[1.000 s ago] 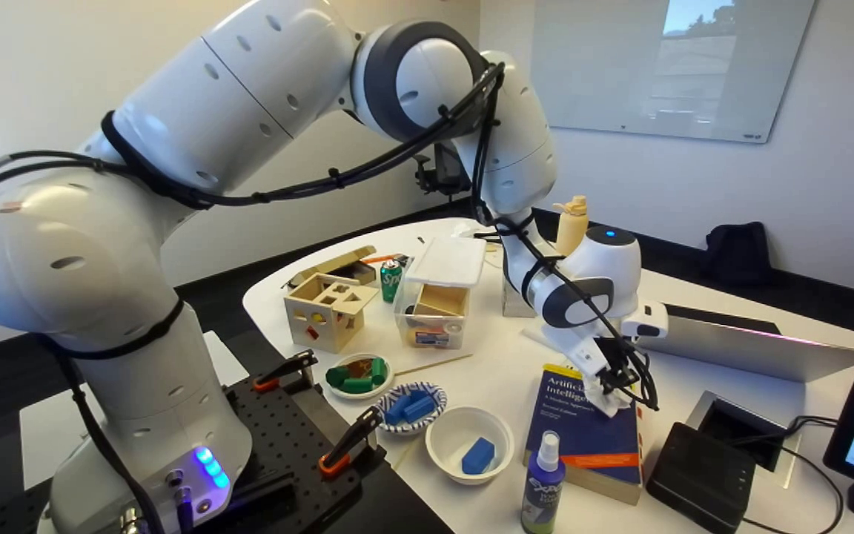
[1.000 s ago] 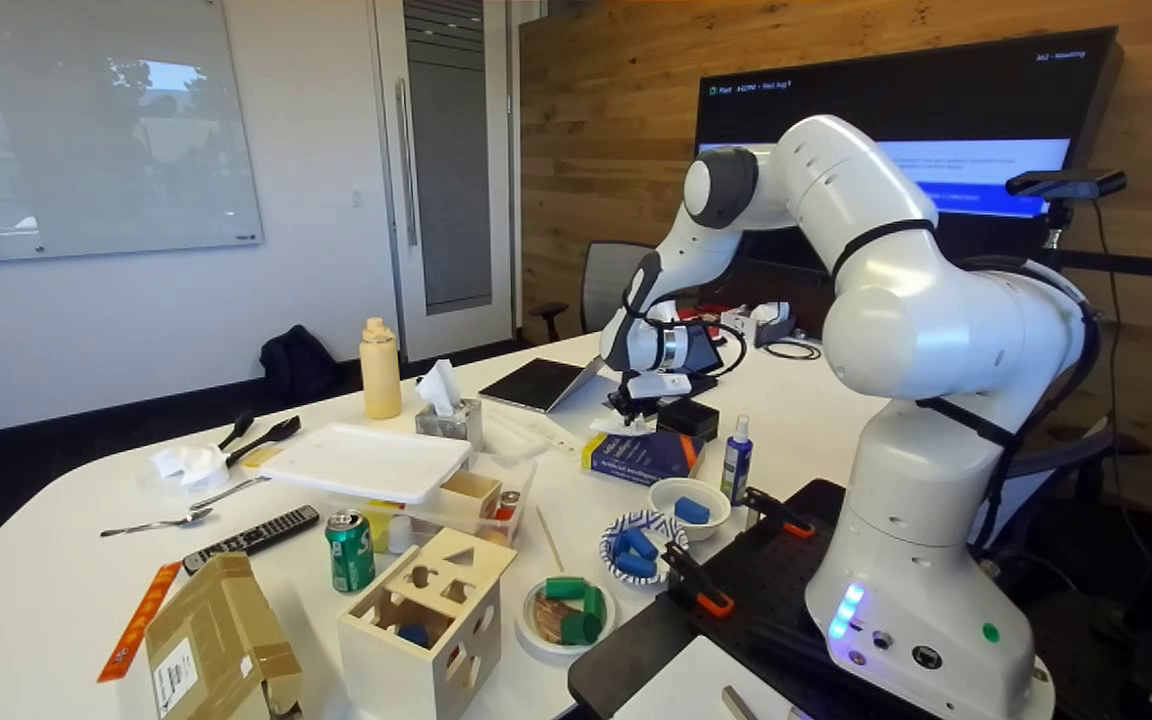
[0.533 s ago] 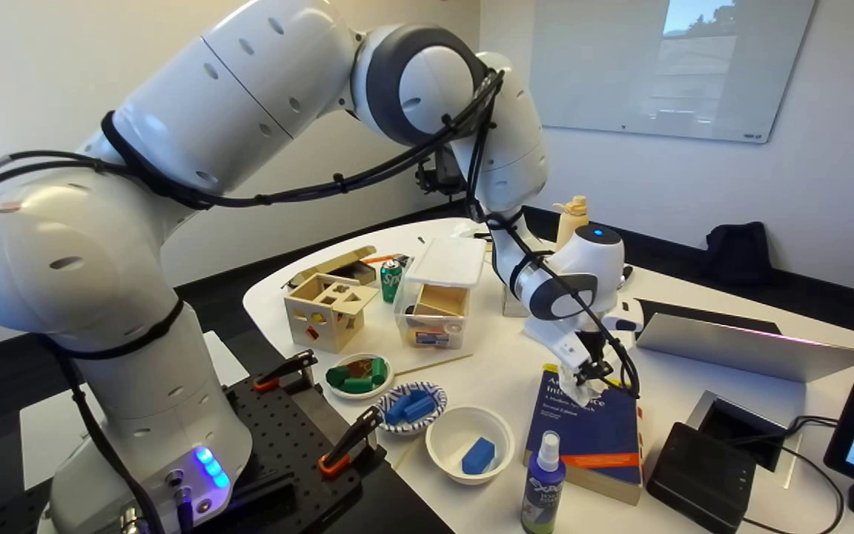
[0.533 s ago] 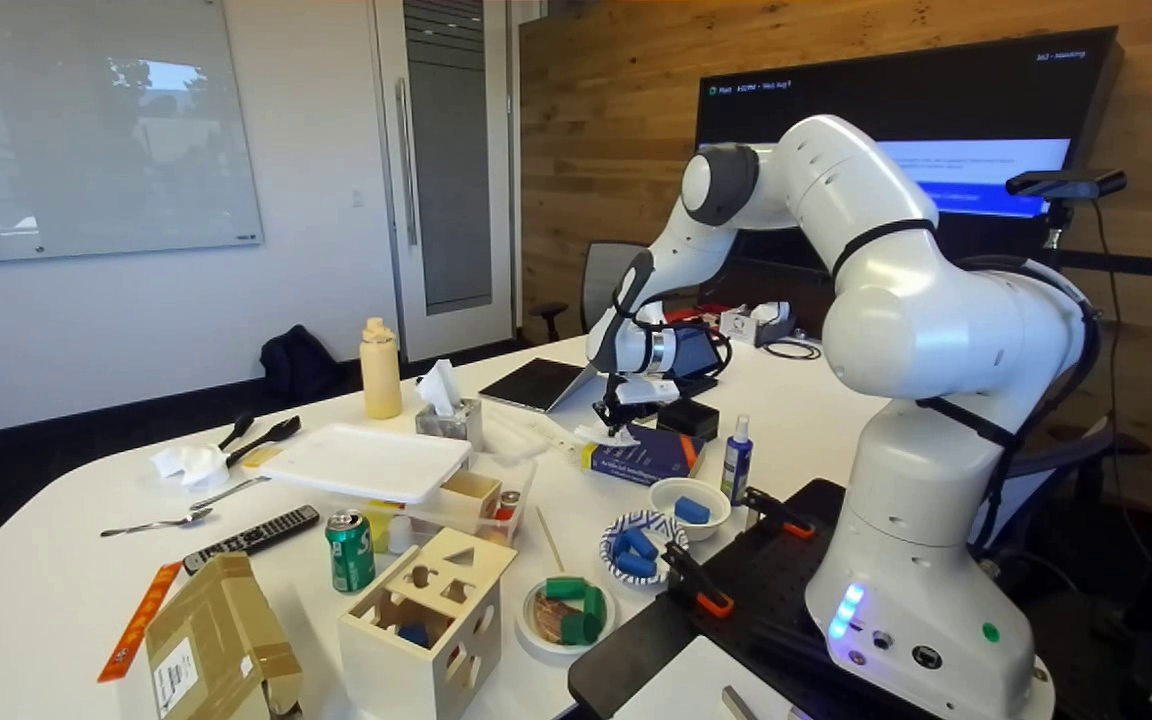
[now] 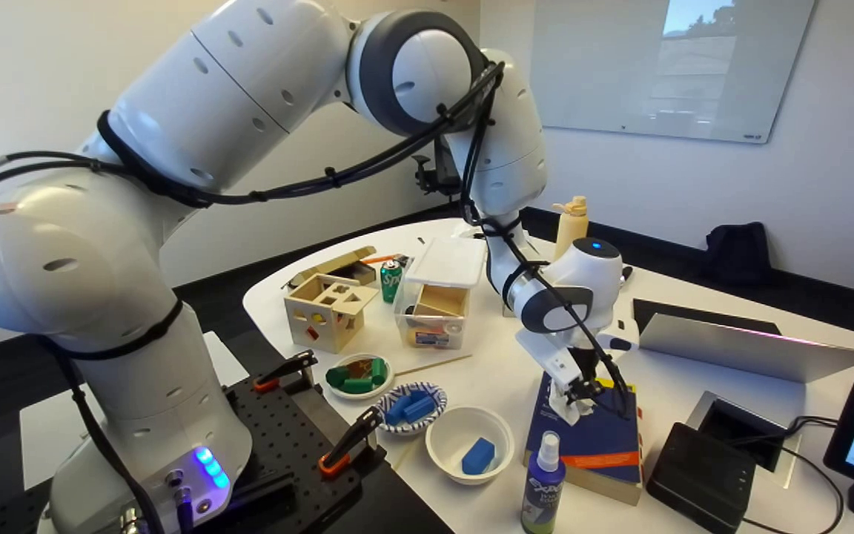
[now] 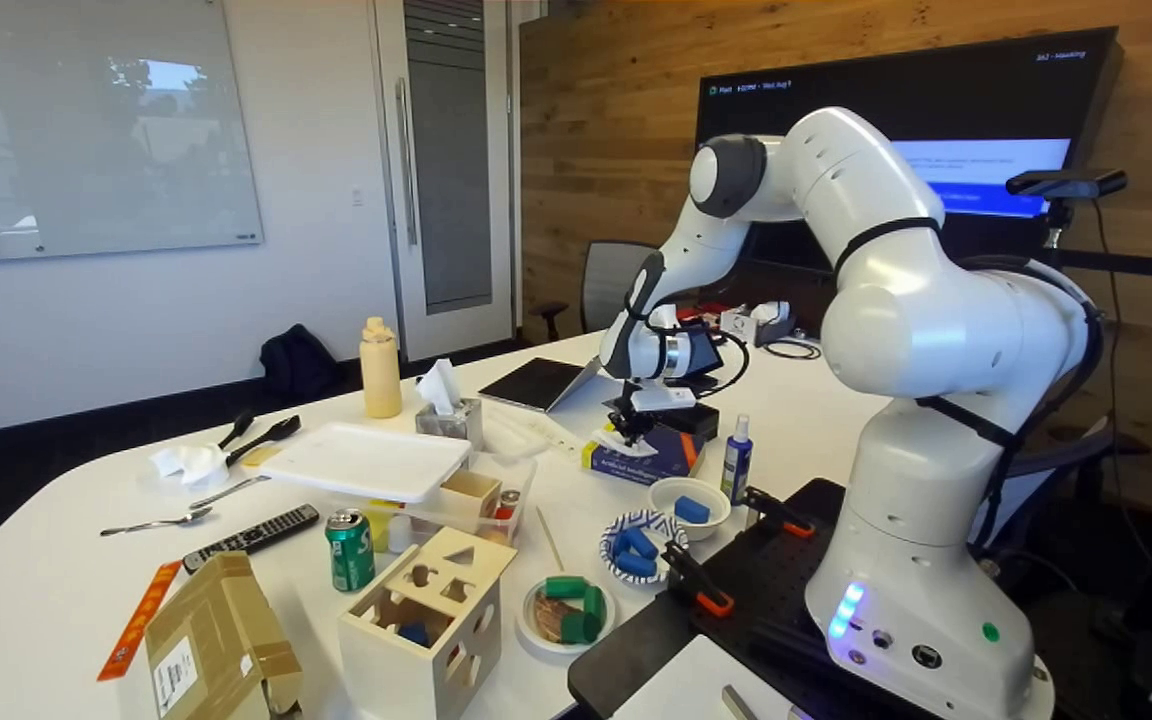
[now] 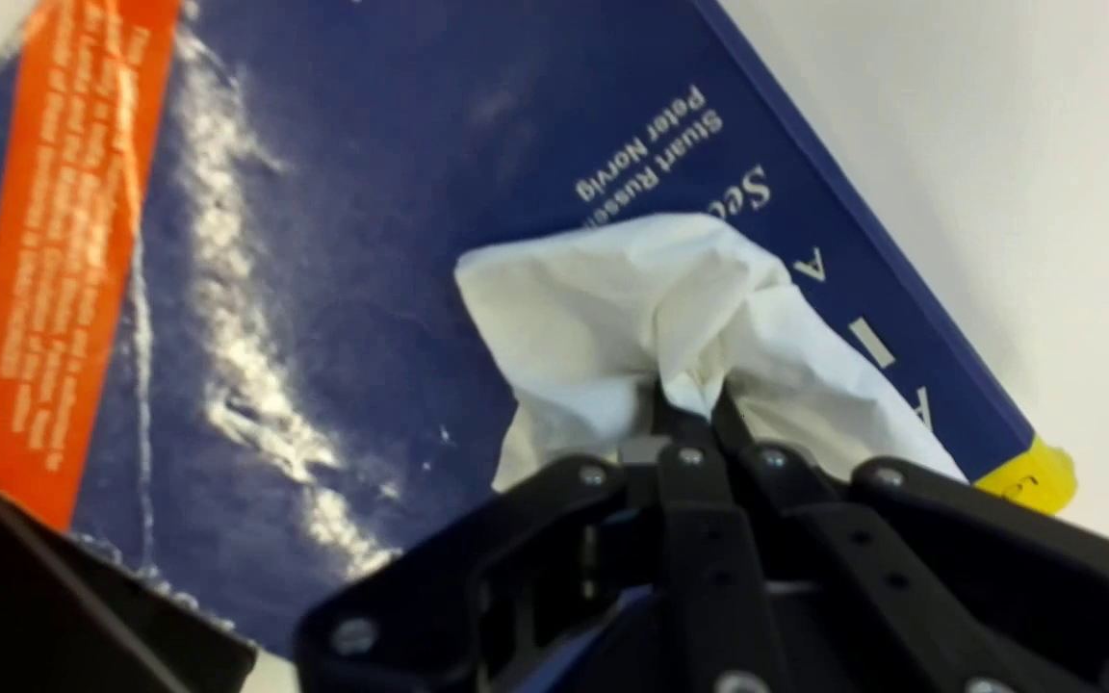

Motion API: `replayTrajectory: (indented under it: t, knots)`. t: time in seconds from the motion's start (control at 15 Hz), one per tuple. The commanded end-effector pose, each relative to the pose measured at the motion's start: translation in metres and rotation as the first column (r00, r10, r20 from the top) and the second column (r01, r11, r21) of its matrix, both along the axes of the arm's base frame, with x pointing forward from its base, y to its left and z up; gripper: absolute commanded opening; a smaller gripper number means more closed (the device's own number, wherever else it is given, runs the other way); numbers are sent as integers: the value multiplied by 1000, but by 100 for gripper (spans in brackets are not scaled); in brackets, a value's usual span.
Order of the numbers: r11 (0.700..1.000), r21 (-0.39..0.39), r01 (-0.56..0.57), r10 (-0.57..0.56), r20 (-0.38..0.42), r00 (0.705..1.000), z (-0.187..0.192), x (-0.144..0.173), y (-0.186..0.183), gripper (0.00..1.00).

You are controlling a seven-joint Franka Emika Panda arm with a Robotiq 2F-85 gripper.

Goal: Pick up the wipe and clean the book

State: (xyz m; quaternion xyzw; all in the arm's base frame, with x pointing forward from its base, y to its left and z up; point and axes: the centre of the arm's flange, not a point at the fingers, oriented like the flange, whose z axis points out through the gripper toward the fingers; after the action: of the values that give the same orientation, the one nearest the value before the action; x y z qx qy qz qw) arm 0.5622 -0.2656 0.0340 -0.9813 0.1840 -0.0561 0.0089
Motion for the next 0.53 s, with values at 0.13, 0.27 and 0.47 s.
replayTrajectory:
  t: [0.13, 0.27, 0.47]
  knots:
    - [997, -15, 79, -80, -74, 994, 12, -60, -7, 1]
    - [996, -15, 88, -89, -73, 993, 16, -70, -12, 1]
    - [997, 70, 15, -15, 3, 1000, 24, -65, 0, 1]
